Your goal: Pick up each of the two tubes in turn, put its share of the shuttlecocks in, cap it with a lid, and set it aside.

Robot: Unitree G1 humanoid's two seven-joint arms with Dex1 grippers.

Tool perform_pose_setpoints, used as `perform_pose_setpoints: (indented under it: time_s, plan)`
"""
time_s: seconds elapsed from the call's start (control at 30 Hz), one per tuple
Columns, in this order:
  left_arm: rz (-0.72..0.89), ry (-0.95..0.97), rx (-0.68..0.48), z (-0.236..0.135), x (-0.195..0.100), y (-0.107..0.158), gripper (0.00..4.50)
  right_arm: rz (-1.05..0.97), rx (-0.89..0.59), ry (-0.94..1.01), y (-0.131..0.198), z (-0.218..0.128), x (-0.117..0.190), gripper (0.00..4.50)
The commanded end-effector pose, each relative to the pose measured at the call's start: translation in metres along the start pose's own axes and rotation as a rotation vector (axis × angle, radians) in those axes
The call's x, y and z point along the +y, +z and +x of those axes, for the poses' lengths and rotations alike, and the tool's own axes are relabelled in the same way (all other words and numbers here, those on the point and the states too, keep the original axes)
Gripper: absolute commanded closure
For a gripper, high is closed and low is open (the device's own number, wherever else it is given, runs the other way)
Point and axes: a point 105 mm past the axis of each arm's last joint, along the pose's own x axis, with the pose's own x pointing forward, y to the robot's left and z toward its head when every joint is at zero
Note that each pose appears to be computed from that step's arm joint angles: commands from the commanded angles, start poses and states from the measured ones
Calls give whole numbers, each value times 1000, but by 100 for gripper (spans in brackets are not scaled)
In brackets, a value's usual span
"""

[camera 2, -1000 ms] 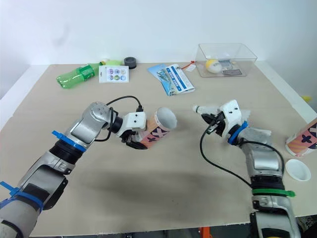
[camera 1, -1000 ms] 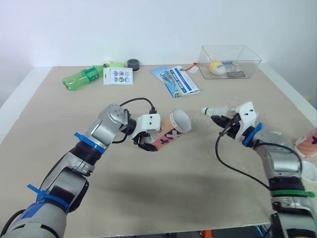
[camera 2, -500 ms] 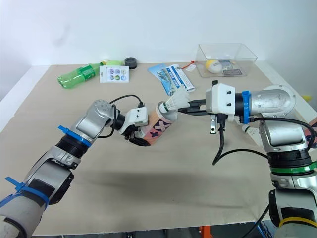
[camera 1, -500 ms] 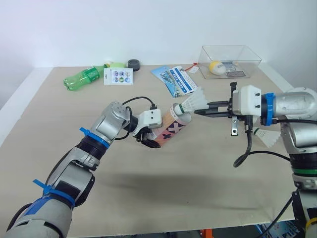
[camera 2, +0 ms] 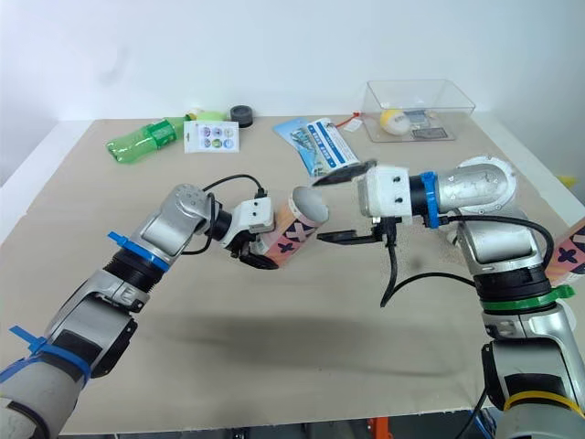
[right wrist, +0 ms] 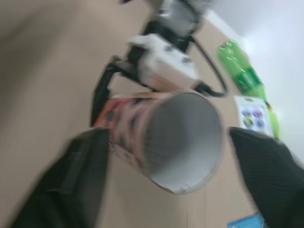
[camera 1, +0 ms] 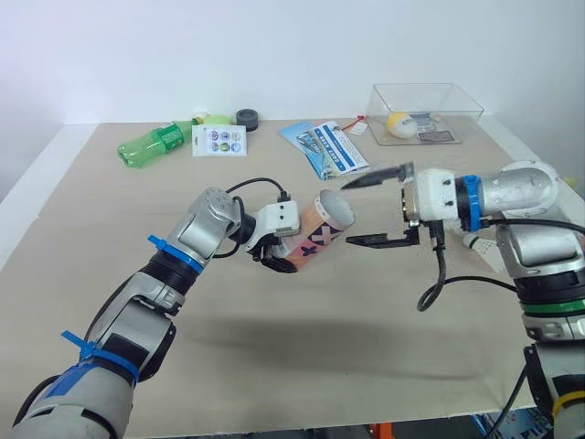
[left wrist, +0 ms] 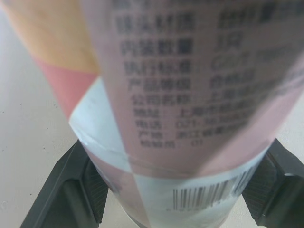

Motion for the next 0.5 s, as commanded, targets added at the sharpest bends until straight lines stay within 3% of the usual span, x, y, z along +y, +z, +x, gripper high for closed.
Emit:
perform_pose_setpoints:
  time_s: [0.03,0.13,0.27,0.5]
  plan:
    - [67,3,22,6,-3,0,145,338,-81,-254,-2,-46,-20,2]
    - [115,7,36,8,-4,1,145,569,-139,-424,-21,-78,-14,2]
    - [121,-7,8,13,-7,9,145,771,-132,-814,-68,-137,17,2]
    - [119,-13,8,16,-7,8,145,744,93,-986,-106,-159,66,2]
